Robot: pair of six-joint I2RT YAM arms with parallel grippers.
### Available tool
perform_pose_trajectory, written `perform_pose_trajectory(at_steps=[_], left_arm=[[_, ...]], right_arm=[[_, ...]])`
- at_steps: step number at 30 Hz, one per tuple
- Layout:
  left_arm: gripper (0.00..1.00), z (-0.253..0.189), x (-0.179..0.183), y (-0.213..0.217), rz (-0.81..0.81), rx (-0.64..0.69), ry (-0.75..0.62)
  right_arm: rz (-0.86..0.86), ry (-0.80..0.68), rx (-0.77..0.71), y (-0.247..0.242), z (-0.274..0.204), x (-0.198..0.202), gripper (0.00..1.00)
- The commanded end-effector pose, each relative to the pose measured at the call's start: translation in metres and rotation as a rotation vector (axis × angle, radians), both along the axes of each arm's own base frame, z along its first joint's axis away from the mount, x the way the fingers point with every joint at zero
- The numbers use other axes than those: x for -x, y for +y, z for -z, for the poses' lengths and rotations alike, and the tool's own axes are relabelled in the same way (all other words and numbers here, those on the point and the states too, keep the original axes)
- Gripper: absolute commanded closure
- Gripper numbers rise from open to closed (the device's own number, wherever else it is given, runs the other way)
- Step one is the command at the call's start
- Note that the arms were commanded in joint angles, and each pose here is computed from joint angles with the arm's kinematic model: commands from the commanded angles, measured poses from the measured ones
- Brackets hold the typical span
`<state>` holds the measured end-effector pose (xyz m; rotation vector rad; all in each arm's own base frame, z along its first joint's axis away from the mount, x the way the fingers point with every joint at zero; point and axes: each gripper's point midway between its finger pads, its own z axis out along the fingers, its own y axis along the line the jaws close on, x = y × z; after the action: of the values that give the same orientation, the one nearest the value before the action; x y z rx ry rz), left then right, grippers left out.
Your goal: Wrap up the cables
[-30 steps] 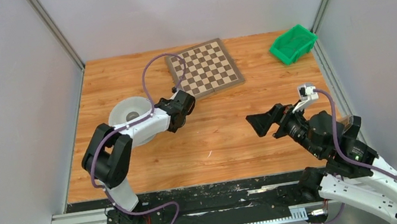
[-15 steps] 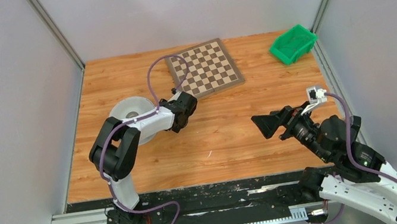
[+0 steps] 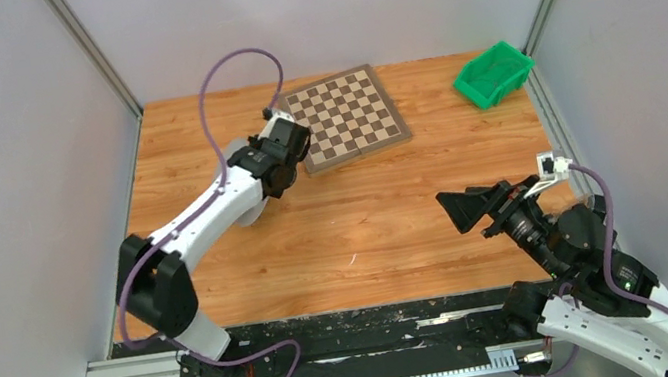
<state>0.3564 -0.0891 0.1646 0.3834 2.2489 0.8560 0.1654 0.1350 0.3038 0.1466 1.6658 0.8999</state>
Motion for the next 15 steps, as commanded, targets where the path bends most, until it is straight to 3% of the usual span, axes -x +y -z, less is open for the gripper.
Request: perform_pose_trajectory(at_steps=[1, 15], left_arm=[[1.00, -0.063, 0.006, -0.049, 0.111, 0.408, -0.084], [1.00, -0.099, 0.068, -0.111, 0.389, 0.798, 0.130]], right_arm=[[0.060, -0.028, -0.075, -0.013, -0.013, -0.002, 0.00], [0.027, 0.066, -0.031, 0.006, 0.011, -0.008, 0.00]])
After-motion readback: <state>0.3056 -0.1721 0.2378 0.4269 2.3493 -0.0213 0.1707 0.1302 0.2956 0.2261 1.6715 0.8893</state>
